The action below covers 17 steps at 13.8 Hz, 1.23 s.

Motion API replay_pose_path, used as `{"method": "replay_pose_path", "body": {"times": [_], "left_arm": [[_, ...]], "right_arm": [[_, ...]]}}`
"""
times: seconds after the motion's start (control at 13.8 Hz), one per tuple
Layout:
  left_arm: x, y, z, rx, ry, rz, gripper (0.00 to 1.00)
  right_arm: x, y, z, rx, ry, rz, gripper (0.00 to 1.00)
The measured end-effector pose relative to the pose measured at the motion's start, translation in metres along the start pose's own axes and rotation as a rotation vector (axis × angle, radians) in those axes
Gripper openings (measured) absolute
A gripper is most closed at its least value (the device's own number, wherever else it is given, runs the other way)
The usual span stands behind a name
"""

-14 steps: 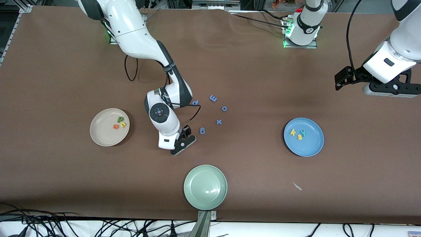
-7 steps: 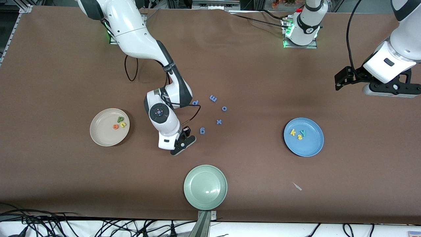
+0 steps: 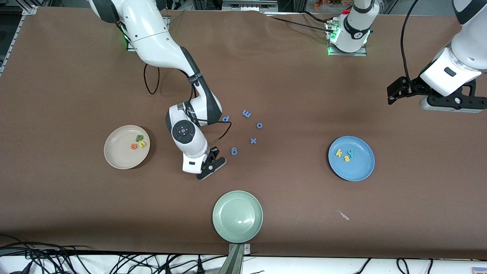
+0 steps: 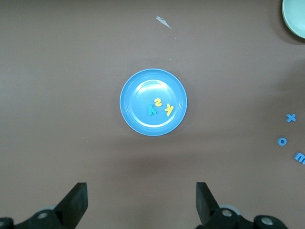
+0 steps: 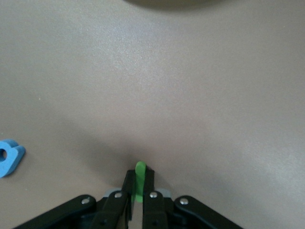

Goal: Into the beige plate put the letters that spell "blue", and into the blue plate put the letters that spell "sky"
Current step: 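Grasp the green l with the right gripper and drop it on the white plate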

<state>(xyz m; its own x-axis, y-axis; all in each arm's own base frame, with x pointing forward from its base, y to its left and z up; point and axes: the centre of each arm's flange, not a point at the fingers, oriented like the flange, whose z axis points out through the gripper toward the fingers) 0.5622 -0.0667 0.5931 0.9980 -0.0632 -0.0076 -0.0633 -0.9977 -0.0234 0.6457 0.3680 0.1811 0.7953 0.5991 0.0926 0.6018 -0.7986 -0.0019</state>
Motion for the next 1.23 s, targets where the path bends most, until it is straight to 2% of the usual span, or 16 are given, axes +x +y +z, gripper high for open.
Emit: {"method": "replay_pose_path", "body": {"times": [0.22,0.51,0.94,1.23], "left_arm": [[0.000,0.000,0.000,0.000,0.000,0.000,1.00],[0.000,0.000,0.000,0.000,0.000,0.001,1.00],[0.000,0.000,0.000,0.000,0.000,0.001,1.00],[0.000,0.000,0.000,0.000,0.000,0.002,1.00]], "right_arm": [[-0.007,0.017,-0.010,0.051,-0.066,0.052,0.10],[-0.041,0.088,-0.060,0.063,-0.231,0.162,0.10],[-0.124,0.174,-0.072,0.048,-0.362,0.331,0.10],[-0.153,0.213,-0.076,0.023,-0.402,0.404,0.10]]}}
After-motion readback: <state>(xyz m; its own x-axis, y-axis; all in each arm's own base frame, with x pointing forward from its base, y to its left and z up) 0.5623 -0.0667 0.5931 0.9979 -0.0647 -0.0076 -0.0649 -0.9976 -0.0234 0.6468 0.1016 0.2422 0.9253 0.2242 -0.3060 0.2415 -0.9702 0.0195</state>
